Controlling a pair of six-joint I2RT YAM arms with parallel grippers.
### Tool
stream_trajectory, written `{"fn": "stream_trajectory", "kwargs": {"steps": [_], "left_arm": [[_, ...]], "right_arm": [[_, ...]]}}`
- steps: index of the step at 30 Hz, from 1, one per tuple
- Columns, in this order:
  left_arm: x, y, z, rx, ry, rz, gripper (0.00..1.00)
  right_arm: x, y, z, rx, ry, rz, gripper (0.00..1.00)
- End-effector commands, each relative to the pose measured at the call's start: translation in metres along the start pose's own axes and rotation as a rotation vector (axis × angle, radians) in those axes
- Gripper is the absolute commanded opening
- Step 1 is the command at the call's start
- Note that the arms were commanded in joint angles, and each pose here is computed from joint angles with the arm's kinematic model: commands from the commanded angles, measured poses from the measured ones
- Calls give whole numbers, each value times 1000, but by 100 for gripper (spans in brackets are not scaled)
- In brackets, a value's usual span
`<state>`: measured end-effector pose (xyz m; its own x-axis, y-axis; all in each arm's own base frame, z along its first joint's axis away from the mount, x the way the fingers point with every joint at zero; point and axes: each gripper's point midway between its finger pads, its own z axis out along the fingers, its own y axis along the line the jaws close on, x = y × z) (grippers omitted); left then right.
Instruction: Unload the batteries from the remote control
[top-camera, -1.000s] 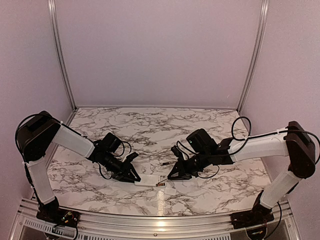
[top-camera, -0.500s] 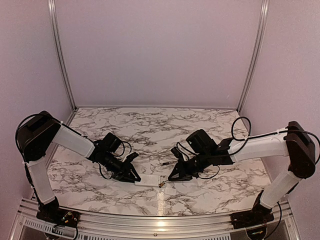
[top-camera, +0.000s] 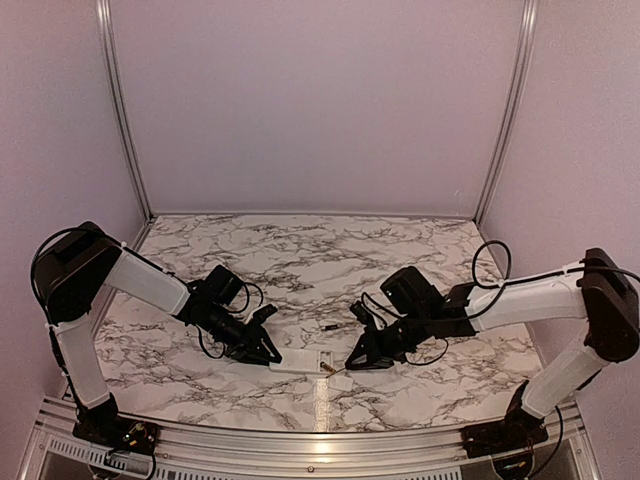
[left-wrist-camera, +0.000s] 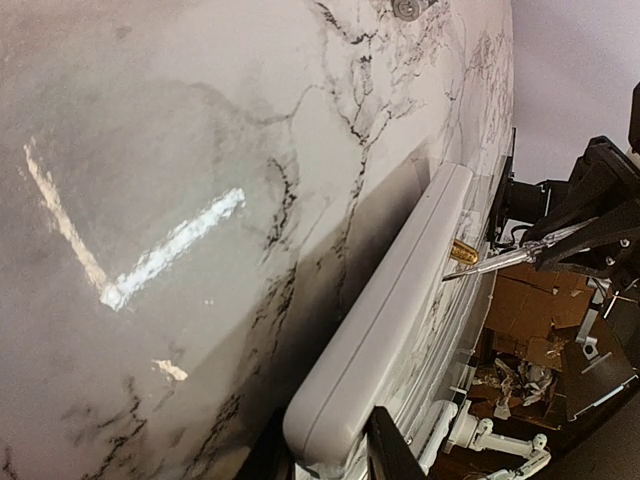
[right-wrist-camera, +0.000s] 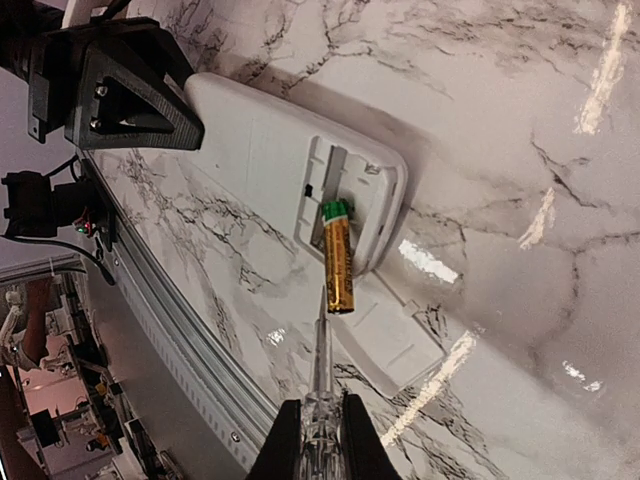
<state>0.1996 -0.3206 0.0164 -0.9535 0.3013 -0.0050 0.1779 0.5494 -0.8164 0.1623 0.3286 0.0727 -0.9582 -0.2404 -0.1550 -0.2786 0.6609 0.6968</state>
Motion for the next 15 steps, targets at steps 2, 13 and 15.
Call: {"fn": "stream_trajectory", "kwargs": {"steps": [2, 13, 15], "left_arm": [[45, 108, 0, -442, 38, -219, 0], [4, 70, -37, -488, -156, -46, 0], [-4, 62, -46, -504, -191, -14, 0]], "right_arm": [[3, 1, -5, -2, -24, -7, 0], [2, 29, -6, -124, -14, -52, 0], [1, 53, -11, -204, -2, -101, 0]]}}
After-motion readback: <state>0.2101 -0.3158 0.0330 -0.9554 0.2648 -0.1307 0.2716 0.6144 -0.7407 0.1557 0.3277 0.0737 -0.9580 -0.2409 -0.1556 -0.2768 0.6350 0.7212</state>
